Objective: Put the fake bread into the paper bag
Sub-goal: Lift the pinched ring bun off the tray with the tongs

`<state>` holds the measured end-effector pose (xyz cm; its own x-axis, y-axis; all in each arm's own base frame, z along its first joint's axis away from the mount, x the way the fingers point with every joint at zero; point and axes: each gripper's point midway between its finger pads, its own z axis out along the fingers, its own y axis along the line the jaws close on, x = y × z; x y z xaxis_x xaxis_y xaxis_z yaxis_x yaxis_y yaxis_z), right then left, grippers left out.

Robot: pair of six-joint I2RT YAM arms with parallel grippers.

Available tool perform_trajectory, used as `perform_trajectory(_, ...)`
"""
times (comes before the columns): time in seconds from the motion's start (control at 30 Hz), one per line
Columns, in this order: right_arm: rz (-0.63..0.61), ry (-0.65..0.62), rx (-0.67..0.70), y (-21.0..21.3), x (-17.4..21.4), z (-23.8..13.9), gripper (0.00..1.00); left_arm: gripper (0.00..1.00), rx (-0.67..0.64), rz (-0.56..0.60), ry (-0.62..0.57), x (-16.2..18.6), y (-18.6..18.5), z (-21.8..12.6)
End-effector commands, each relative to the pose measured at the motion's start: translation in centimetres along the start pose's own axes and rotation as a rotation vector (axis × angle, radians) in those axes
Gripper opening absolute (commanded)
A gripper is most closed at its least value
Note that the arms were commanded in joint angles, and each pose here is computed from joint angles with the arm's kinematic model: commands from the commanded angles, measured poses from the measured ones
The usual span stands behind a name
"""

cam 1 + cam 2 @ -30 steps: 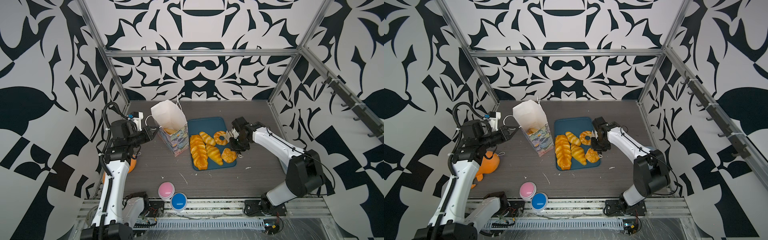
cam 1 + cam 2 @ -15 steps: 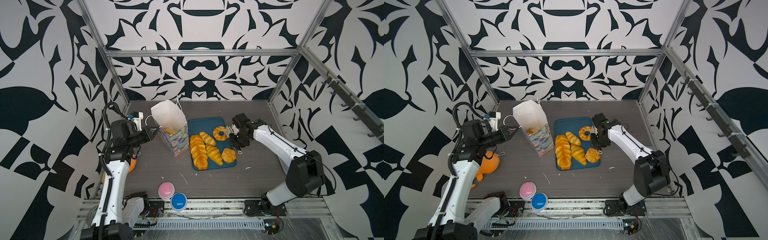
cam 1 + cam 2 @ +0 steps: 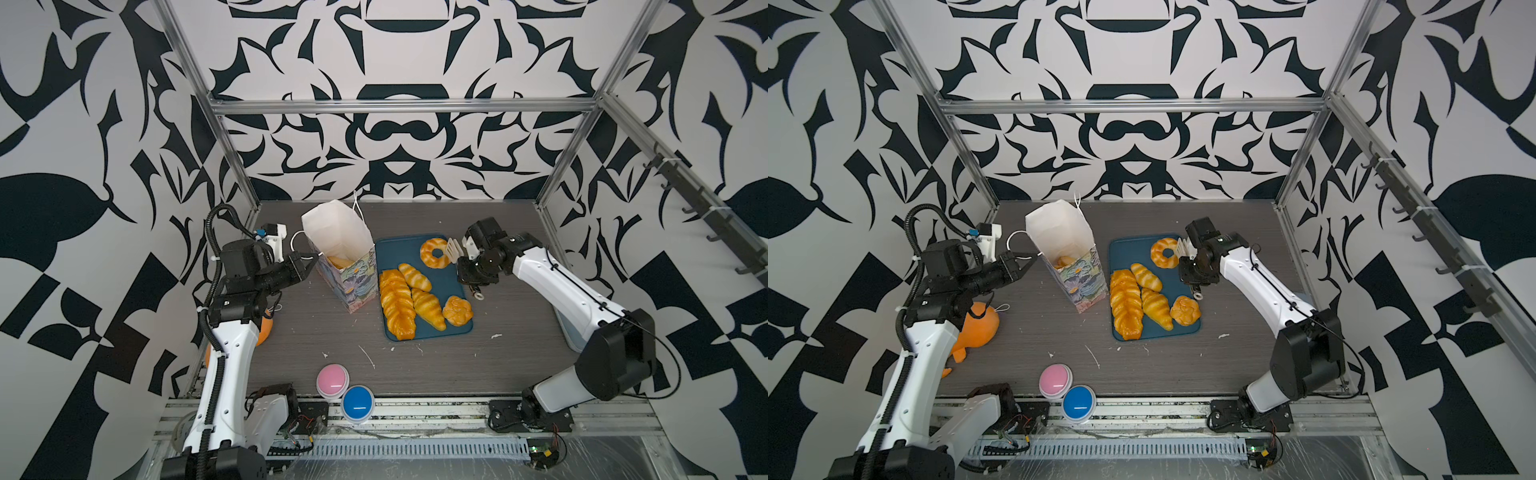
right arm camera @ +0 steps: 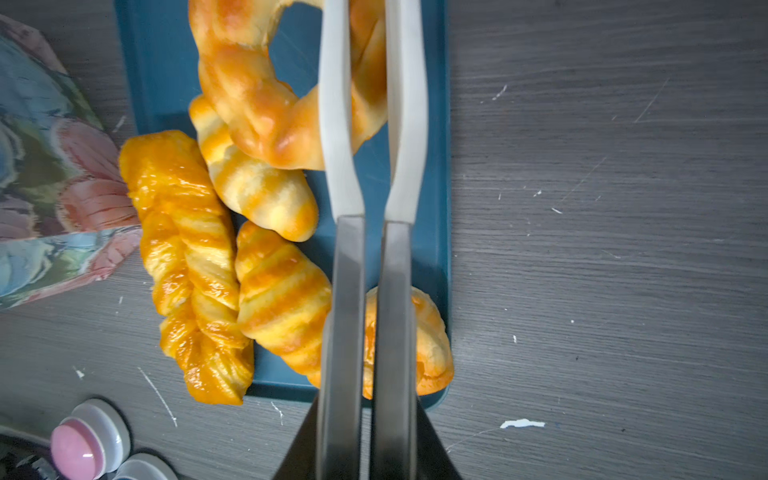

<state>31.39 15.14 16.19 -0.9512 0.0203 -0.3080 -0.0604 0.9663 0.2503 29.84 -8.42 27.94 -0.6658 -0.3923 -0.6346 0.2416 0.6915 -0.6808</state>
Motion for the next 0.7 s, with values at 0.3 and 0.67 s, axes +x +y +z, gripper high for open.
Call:
perform_trajectory(0.3,-0.084,-0.216,-0.222,4.7,-2.7,-7.2,0.25,0.00,-0.007,-0.002,0.003,0.2,0.1,-0.2)
perform_trajectory(0.67,-0.141,-0.302,-0.325,7.2,-2.8,-11.5,0.25,0.00,-0.005,0.000,0.001,0.1,0.0,-0.2)
